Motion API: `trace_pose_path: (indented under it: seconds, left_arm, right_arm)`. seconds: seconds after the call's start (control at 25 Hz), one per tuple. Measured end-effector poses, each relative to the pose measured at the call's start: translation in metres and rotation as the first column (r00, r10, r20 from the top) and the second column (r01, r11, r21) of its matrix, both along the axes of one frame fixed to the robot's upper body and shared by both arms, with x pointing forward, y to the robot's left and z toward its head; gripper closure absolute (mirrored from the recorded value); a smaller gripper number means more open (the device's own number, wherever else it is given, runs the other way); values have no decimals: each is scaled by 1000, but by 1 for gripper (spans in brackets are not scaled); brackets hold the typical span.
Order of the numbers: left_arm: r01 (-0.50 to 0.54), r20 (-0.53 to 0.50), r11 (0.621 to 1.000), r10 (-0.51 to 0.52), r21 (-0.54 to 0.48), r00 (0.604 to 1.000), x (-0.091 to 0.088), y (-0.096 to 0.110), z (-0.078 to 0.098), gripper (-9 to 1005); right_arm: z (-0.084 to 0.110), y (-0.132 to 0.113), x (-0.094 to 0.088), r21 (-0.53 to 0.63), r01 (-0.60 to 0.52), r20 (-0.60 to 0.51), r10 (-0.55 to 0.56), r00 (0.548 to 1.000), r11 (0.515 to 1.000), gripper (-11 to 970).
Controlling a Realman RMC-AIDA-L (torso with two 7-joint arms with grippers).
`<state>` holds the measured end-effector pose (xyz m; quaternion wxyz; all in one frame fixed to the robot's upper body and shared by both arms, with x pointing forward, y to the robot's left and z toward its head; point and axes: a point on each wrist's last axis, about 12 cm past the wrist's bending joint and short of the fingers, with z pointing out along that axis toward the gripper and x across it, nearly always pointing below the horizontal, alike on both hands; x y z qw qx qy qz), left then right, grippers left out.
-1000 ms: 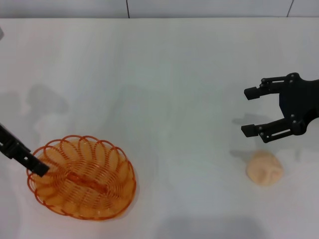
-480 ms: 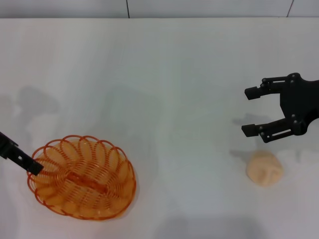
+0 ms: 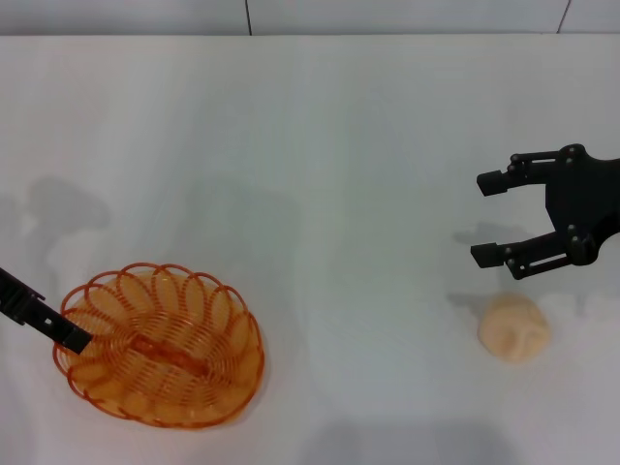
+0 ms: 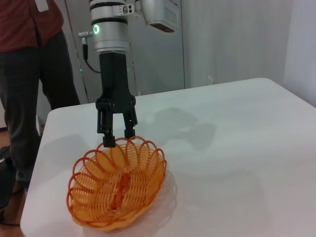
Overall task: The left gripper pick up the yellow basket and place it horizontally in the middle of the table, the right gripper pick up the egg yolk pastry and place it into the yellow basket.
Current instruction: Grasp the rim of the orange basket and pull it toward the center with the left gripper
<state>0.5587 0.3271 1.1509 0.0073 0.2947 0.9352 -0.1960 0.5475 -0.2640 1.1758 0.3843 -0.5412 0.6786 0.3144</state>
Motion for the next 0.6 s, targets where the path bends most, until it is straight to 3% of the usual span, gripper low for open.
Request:
trace_pose_path:
  seconds: [0.28, 0.6]
  left_arm:
    - [-1, -1, 1000, 1, 9, 1000, 2, -4, -1, 130]
    - [1, 1, 999, -1, 39, 1000, 7, -16, -8, 332]
  right_arm:
    - [-1, 0, 0, 1, 3, -6, -3, 1000, 1000, 101]
    - [-4, -3, -3, 1, 8, -13, -8, 1000, 1000, 101]
